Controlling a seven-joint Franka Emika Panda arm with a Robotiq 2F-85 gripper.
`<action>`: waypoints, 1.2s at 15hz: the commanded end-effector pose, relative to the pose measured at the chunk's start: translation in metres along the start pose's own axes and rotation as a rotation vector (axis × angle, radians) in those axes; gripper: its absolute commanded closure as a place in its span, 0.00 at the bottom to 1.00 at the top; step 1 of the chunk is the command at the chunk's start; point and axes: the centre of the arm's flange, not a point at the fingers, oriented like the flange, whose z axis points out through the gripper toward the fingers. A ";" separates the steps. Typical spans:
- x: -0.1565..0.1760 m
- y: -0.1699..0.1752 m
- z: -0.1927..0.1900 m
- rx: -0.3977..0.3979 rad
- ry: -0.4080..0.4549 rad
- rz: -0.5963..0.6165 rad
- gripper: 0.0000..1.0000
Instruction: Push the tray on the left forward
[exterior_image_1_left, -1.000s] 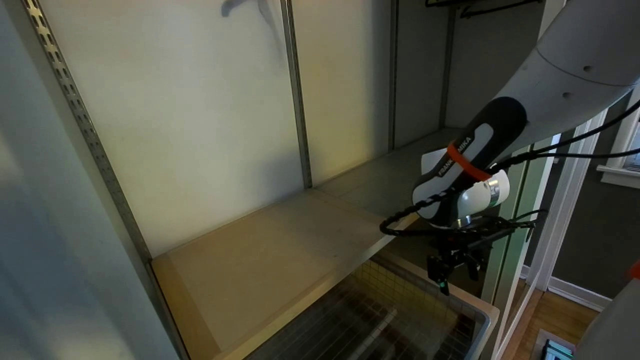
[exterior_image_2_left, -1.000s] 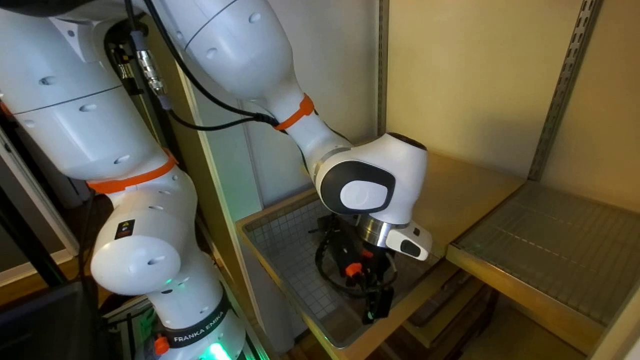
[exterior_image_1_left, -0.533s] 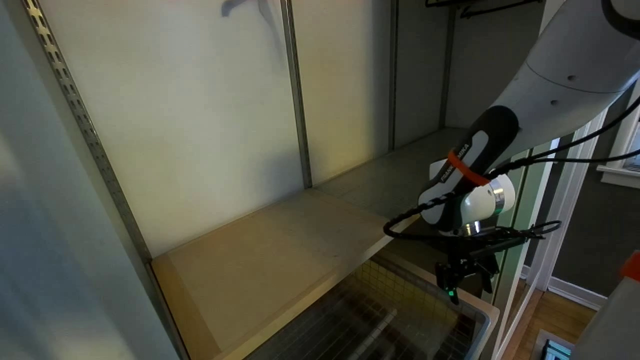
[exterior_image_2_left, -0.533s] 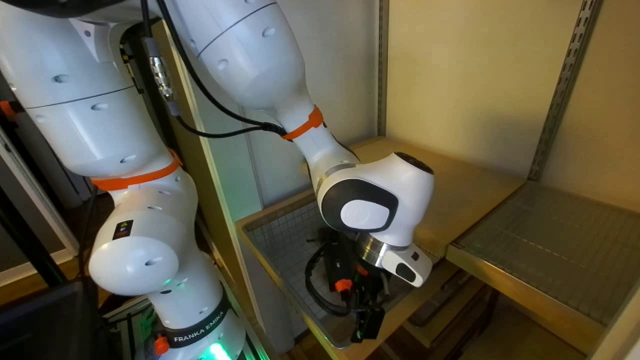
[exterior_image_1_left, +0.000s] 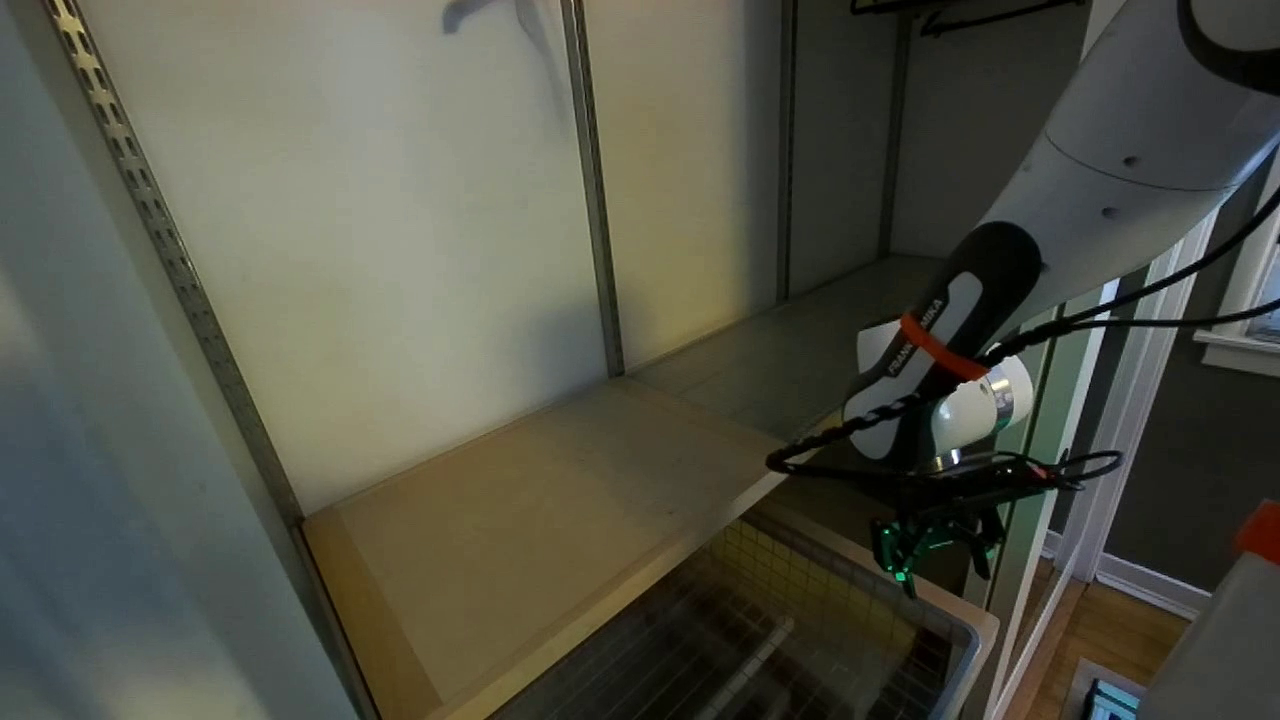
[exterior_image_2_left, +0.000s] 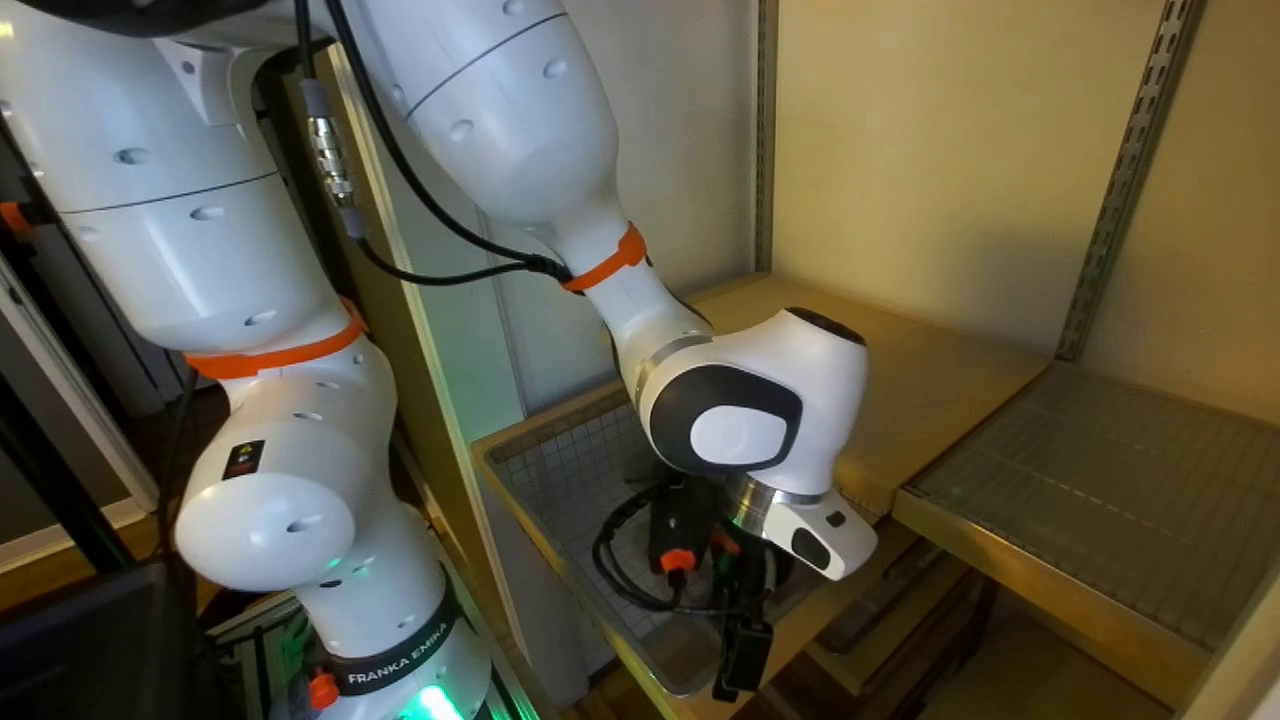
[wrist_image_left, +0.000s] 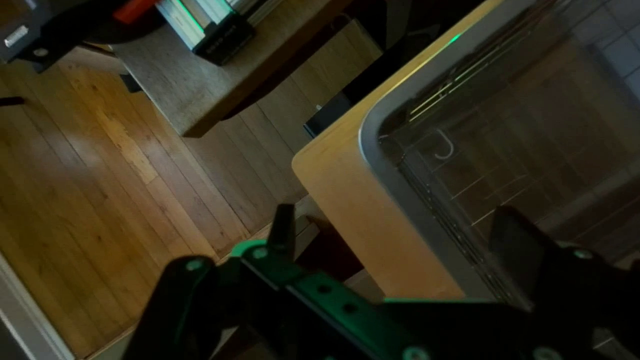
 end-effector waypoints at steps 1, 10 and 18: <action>0.000 0.001 0.000 -0.008 -0.002 -0.004 0.00; -0.013 0.004 0.007 -0.205 -0.096 -0.087 0.00; -0.047 0.015 0.041 -0.382 -0.237 -0.281 0.00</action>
